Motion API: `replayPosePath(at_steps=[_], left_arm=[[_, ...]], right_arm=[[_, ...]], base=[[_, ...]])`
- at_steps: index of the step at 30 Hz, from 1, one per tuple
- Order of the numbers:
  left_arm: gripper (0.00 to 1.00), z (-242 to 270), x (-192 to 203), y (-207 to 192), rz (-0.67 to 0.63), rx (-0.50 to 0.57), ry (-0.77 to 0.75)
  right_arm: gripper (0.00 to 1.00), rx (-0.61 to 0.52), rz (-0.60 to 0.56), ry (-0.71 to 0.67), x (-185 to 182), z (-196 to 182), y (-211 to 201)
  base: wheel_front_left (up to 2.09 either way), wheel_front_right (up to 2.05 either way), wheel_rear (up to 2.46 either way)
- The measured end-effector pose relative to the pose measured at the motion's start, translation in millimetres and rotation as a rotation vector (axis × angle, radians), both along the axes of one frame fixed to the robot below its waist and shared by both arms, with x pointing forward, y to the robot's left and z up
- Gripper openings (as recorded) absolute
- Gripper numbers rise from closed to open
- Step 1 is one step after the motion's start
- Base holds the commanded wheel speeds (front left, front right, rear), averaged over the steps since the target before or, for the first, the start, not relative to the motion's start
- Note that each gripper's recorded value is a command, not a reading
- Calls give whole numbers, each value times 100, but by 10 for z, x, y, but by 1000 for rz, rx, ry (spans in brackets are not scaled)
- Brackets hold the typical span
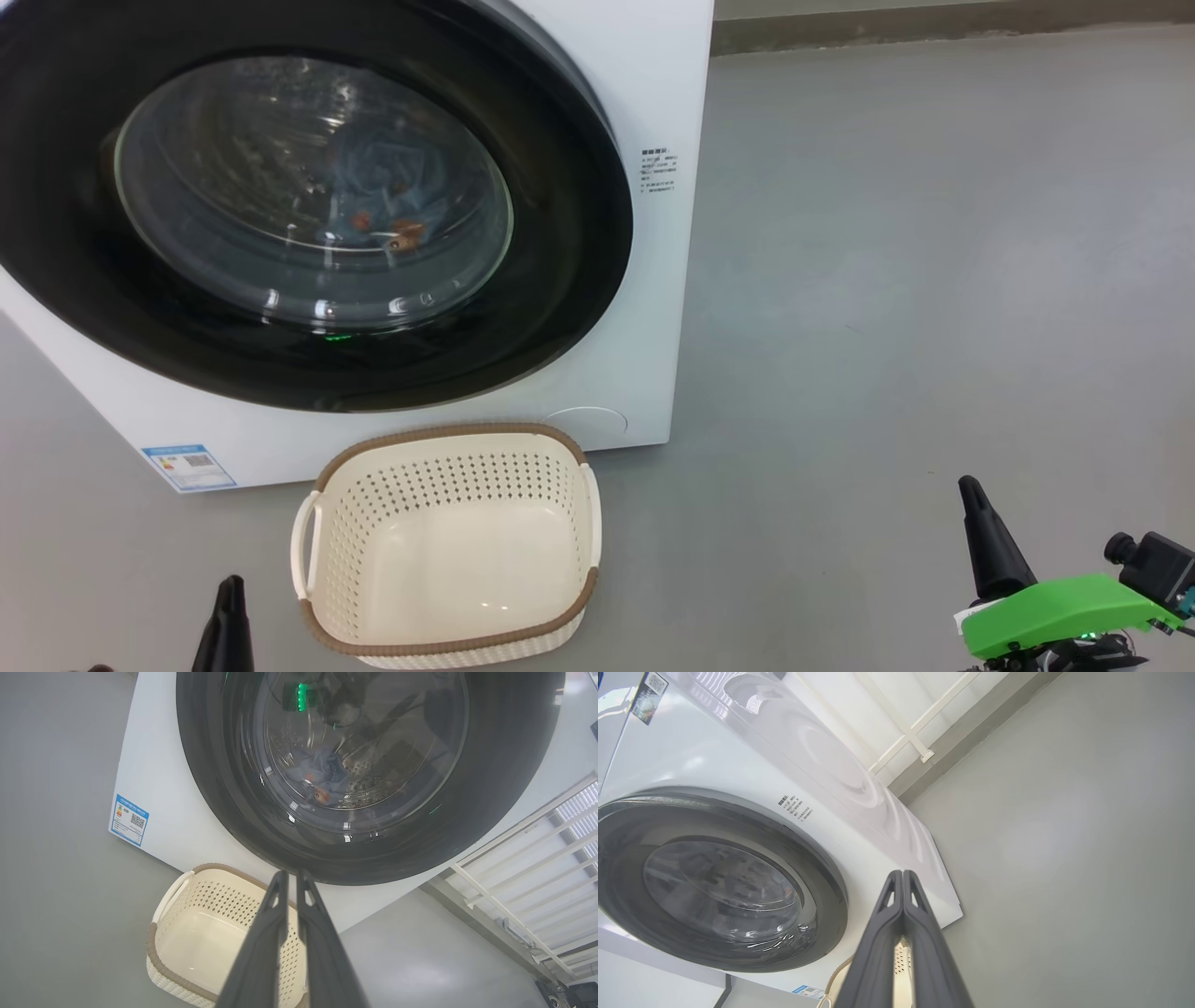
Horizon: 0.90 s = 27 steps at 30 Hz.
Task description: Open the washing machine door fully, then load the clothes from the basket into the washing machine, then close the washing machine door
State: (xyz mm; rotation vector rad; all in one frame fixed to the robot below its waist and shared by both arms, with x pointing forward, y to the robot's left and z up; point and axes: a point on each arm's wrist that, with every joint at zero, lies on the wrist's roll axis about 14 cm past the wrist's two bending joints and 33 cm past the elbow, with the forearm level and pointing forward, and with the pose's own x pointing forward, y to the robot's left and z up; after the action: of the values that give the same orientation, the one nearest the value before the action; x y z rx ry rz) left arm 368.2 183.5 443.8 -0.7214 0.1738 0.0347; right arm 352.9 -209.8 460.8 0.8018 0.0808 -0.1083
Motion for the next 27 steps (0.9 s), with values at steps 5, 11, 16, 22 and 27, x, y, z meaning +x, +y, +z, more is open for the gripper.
replayPosePath(at_steps=[5,11,16,22,27], left_arm=[[0,41,32,0,11,-52,-6],[0,31,17,-6,28,-122,4],[0,42,15,8,42,-176,5],[0,88,44,14,52,-240,-3],[0,108,48,28,62,-285,-6]], right_arm=[[0,54,-5,2,9,-3,3],[0,114,-12,3,21,-2,8],[0,164,-18,-1,44,16,-4],[0,219,-24,-2,59,24,-8],[0,253,-24,-4,71,31,-1]], base=[[0,0,0],[0,0,0],[0,0,0],[0,0,0],[0,0,0]])
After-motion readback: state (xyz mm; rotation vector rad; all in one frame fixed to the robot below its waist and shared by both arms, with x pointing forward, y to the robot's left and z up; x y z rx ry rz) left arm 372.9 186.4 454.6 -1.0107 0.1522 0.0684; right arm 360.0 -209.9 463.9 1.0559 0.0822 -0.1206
